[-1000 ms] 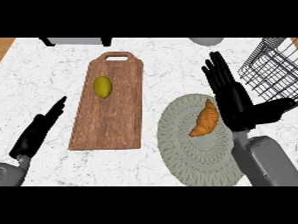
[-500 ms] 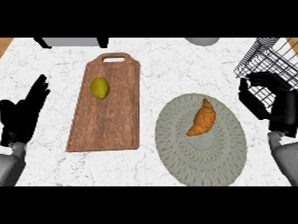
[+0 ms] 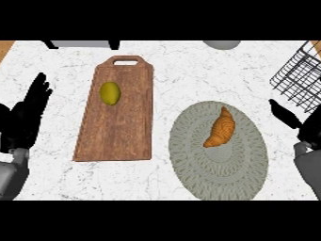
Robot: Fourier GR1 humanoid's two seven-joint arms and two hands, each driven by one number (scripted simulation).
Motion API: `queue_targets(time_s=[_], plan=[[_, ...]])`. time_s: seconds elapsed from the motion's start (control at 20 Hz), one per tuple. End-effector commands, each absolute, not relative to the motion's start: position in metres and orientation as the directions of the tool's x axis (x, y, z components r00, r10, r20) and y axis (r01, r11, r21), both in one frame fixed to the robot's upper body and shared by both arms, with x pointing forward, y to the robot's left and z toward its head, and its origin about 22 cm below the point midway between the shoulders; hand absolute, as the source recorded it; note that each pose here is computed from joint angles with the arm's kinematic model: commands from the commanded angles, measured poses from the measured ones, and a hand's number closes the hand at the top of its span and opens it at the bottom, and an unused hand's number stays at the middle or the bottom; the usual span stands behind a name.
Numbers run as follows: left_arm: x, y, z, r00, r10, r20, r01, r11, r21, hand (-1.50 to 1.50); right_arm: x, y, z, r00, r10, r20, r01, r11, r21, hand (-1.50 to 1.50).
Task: Pick the croissant from the placemat and place it in the basket
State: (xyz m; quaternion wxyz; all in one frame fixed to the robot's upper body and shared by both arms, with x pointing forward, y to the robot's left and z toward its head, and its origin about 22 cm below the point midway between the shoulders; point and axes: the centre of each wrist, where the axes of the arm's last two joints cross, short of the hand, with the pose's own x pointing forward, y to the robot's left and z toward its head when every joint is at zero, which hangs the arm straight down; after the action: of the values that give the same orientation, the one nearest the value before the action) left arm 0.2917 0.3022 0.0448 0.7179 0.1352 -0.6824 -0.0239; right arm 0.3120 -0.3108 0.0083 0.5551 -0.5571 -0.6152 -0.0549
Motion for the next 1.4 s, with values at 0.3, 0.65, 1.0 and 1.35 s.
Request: queue_targets(time_s=[0.3, 0.65, 1.0, 1.35], plan=[[0.289, 0.294, 0.041, 0.075, -0.221, 0.972, -0.136, 0.964, 0.230, 0.00, 0.302, -0.293, -0.035, 0.689, 0.482, 0.541, 0.338, 0.446, -0.829, -1.50], [0.292, 0.300, 0.046, 0.082, -0.204, 0.975, -0.160, 0.963, 0.215, 0.00, 0.336, -0.226, 0.023, 0.759, 0.485, 0.434, 0.155, 0.514, -0.844, -1.50], [0.279, 0.300, 0.032, 0.101, -0.202, 0.974, -0.187, 0.958, 0.218, 0.00, 0.341, -0.172, 0.099, 0.759, 0.487, 0.432, 0.192, 0.467, -0.863, -1.50], [0.289, 0.302, 0.043, 0.056, -0.197, 0.979, -0.201, 0.958, 0.205, 0.00, 0.320, -0.153, 0.097, 0.734, 0.484, 0.476, 0.222, 0.491, -0.842, -1.50]])
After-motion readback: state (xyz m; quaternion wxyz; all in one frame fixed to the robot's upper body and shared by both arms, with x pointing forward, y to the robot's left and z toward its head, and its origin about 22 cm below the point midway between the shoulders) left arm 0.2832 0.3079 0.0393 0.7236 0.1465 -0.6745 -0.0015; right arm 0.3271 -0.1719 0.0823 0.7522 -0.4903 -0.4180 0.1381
